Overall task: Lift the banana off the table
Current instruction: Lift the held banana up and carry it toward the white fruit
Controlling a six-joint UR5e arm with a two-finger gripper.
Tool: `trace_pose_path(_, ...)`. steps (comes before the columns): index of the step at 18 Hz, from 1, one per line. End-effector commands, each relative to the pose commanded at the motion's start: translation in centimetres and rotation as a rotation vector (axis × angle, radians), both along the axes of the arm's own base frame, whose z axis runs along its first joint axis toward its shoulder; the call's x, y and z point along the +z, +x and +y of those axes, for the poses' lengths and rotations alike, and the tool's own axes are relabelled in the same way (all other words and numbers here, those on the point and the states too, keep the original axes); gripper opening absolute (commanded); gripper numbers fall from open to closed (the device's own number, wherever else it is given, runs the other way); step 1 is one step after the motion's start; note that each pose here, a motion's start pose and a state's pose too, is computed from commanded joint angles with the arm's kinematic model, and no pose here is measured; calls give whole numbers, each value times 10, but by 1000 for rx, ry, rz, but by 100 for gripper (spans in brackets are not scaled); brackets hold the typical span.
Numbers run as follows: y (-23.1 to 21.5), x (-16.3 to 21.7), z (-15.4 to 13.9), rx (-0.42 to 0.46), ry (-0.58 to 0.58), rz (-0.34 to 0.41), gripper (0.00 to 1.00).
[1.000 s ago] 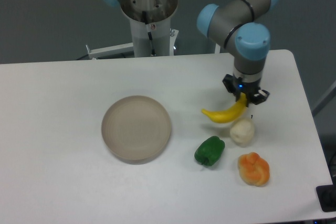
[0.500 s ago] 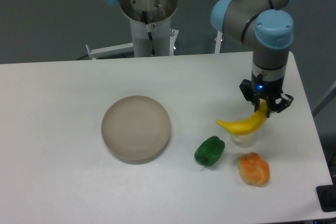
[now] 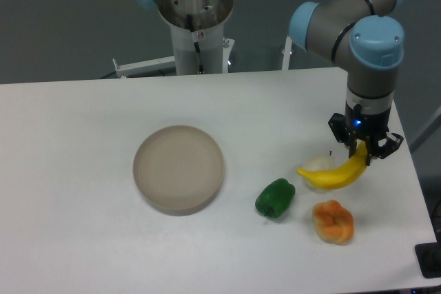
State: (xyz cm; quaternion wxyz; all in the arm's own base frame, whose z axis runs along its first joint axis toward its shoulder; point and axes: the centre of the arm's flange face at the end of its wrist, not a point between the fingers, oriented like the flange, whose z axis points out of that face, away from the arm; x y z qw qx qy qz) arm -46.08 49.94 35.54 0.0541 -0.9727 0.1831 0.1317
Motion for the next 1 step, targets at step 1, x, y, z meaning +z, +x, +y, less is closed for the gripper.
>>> trace_pose_path(1, 0, 0, 0, 0, 0, 0, 29)
